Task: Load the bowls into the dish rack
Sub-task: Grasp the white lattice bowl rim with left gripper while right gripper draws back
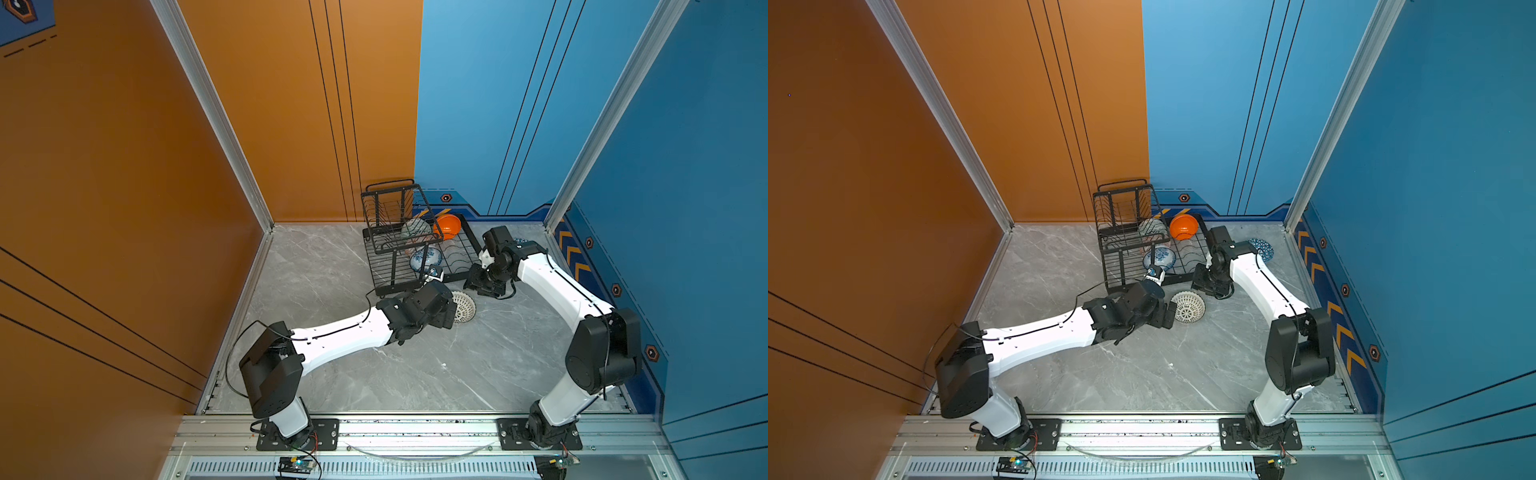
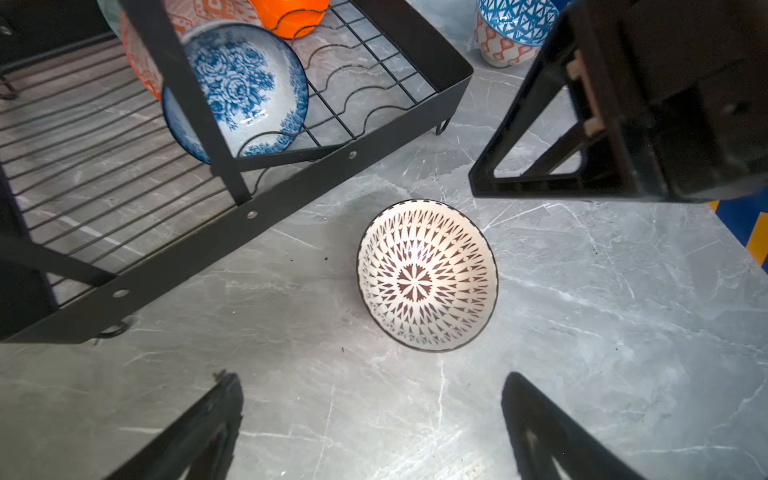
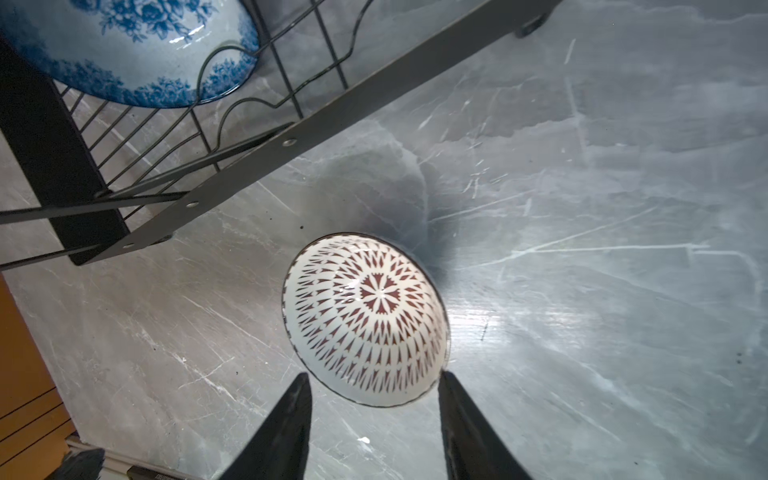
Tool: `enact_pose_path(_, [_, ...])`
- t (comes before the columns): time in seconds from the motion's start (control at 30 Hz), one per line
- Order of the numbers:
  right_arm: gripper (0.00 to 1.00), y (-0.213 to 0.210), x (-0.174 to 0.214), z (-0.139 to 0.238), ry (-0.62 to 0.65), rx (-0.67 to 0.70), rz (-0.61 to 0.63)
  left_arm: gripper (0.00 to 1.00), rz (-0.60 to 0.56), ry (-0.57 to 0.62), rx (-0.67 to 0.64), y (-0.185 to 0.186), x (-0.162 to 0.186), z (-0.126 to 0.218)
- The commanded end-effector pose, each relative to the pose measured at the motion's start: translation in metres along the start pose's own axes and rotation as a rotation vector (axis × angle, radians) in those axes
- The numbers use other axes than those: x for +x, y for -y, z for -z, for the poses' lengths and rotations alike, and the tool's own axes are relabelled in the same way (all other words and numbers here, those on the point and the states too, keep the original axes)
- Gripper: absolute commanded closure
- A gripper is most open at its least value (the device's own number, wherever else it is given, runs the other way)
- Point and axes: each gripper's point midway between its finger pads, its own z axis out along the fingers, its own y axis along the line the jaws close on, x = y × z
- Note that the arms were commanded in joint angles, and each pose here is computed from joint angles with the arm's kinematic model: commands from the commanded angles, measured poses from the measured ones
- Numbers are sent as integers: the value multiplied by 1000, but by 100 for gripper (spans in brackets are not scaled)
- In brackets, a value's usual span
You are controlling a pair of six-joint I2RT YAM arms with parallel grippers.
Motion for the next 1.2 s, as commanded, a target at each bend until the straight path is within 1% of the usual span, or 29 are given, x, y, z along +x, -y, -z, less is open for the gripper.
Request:
enact_pose_path(0.0, [40, 24, 2, 9, 2, 42, -28, 2, 37, -99, 19, 12, 15, -18])
enact_pose_path(0.07, [31, 30, -2, 13, 15, 41, -50, 2, 73, -129, 7, 15, 20, -29])
enact_pose_path(0.17, [14, 35, -8, 20, 41, 42, -72, 2, 131, -149, 5, 20, 23, -44])
enact_pose_path(0.27, [2, 40, -11, 26, 61, 47, -85, 2, 174, -163, 9, 23, 20, -55])
enact_pose_path(0.3, [0, 41, -12, 27, 64, 46, -90, 2, 189, -174, 8, 23, 21, -59])
enact_pose_path(0.47, [0, 48, -9, 28, 62, 43, -116, 0, 300, -205, -9, 11, 21, -76])
enact_pose_path(0.6, [0, 56, -8, 29, 64, 46, -149, 8, 363, -228, -26, 1, 26, -84])
enact_pose_path(0.77, [0, 62, -7, 33, 75, 51, -167, 12, 390, -260, -35, -4, 37, -90])
enact_pose_path(0.8, [0, 62, -8, 34, 77, 51, -170, 18, 396, -271, -33, -5, 39, -92])
enact_pose_path(0.87, [0, 63, -9, 33, 78, 50, -173, 23, 400, -282, -32, -4, 42, -95])
enact_pose_path(0.97, [0, 61, -11, 33, 75, 41, -181, 33, 402, -294, -42, -4, 46, -98])
enact_pose_path(1.17, [0, 57, -15, 31, 71, 22, -193, 48, 393, -343, -69, -7, 57, -103])
